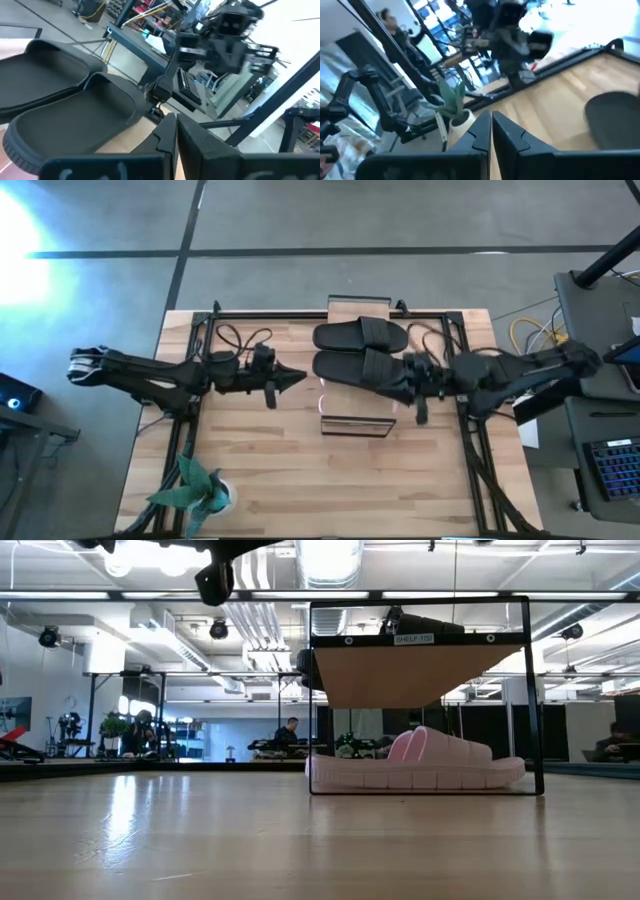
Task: Pick and place slides into the shelf
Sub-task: Return to Home Position
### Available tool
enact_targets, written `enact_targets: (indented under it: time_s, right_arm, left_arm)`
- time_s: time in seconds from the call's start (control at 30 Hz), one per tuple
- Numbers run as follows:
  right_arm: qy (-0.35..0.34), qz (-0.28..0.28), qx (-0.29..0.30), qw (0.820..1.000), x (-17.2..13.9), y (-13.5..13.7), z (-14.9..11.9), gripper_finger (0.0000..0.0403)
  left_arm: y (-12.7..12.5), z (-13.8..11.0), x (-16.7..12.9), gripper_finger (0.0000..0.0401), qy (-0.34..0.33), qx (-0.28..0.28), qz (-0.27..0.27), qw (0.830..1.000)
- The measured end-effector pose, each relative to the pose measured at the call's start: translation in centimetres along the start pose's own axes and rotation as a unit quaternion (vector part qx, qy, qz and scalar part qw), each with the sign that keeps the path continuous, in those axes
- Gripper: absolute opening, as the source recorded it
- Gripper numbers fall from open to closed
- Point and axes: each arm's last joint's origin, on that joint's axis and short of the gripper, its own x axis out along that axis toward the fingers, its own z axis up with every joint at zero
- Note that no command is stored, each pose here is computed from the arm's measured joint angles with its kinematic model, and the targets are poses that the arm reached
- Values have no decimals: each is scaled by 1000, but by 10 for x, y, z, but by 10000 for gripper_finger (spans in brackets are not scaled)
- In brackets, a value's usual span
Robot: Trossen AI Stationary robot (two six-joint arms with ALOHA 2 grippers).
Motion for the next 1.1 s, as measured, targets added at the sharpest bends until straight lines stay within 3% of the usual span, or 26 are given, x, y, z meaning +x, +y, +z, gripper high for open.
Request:
enact_targets:
  time_s: [0.2,0.33,0.53,0.73,0.83,0.97,1.1]
  right_arm:
    - [-6,10,22,1000,-32,-49,-11,9]
    - [-47,15,24,998,-67,-59,-20,9]
    - [-95,35,43,994,-101,-71,-44,9]
    - [-101,30,43,993,-107,-86,-71,9]
    - [-82,-5,47,996,-106,-96,-88,9]
    - [-50,-15,103,993,-108,-104,-103,9]
    - [-54,37,24,998,-111,-102,-106,9]
  left_arm:
    - [0,2,-3,0,16,6,30,999]
    - [1,7,-17,0,34,25,51,998]
    - [2,16,-49,0,19,26,42,999]
    - [20,-9,-65,0,50,38,43,997]
    - [31,-23,-69,0,66,17,53,996]
    - [39,-32,-80,0,63,3,53,997]
    - [43,-35,-97,0,49,10,24,998]
